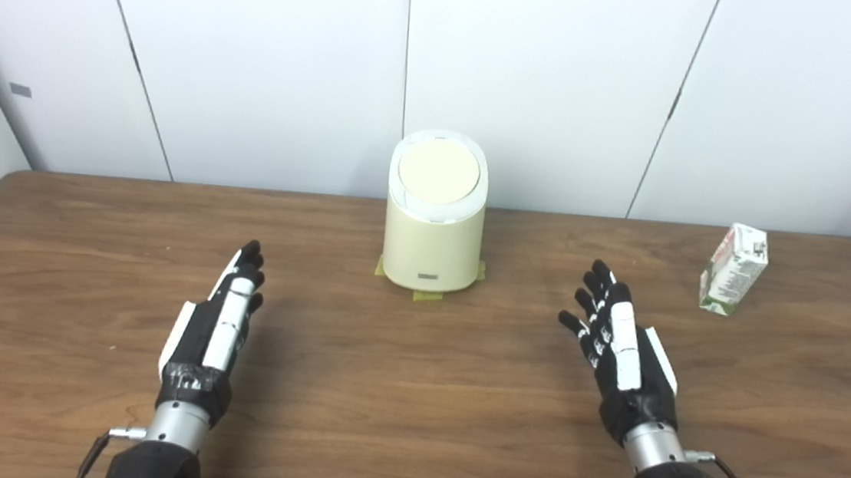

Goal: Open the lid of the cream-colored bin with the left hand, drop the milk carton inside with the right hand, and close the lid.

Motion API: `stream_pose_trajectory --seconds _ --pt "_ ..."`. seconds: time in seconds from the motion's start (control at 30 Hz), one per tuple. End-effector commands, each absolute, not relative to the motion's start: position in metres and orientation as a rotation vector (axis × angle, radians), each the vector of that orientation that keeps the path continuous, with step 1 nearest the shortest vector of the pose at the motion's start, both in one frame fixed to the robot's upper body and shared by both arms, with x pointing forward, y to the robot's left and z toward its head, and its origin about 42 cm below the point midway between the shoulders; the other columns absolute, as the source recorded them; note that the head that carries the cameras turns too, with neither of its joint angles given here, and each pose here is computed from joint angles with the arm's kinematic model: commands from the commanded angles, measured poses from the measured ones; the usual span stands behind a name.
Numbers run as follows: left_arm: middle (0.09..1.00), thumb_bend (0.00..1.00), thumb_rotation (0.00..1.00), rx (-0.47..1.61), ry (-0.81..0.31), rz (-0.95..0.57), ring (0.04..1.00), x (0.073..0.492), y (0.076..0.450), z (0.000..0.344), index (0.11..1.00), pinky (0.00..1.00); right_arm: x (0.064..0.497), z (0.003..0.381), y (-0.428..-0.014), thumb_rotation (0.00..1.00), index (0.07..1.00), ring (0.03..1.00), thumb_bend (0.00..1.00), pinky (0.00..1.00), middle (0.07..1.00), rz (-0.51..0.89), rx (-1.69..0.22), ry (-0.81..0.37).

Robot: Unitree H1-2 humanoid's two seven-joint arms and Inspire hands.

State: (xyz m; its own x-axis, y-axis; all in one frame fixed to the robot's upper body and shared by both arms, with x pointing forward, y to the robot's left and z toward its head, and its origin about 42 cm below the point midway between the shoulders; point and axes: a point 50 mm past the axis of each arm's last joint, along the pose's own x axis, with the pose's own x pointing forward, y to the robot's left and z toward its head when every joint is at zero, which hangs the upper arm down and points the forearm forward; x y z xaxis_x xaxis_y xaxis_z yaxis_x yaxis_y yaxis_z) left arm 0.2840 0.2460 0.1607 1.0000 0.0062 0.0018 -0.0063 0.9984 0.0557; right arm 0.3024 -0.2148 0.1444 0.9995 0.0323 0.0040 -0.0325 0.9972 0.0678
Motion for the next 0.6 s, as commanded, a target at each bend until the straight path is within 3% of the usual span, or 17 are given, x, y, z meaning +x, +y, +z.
stream_pose_trajectory --seconds 0.0,0.07,0.2,0.37,0.57 --pt "0.968 0.60 0.51 0.095 -0.104 0.024 0.965 0.301 0.243 0.192 0.985 0.92 0.309 0.157 -0.213 1.00 1.000 0.968 0.62 0.90 0.983 0.040 0.060 -0.075" --pt "0.944 0.69 0.45 0.112 -0.112 0.039 0.938 0.310 0.240 0.201 0.962 0.87 0.309 0.154 -0.214 1.00 0.999 0.966 0.61 0.90 0.981 0.034 0.048 -0.071" --pt "0.910 0.76 0.43 0.193 -0.148 0.050 0.912 0.336 0.233 0.233 0.946 0.89 0.309 0.149 -0.214 1.00 1.000 0.962 0.60 0.88 0.979 0.030 0.035 -0.062" --pt "0.889 0.81 0.35 0.254 -0.219 0.034 0.882 0.368 0.222 0.270 0.937 0.87 0.309 0.146 -0.213 1.00 0.999 0.958 0.59 0.84 0.981 0.030 0.034 -0.059" --pt "0.933 0.84 0.21 0.360 -0.319 -0.063 0.898 0.408 0.204 0.313 0.957 0.80 0.310 0.144 -0.214 1.00 0.998 0.953 0.59 0.81 0.980 0.025 0.037 -0.062"
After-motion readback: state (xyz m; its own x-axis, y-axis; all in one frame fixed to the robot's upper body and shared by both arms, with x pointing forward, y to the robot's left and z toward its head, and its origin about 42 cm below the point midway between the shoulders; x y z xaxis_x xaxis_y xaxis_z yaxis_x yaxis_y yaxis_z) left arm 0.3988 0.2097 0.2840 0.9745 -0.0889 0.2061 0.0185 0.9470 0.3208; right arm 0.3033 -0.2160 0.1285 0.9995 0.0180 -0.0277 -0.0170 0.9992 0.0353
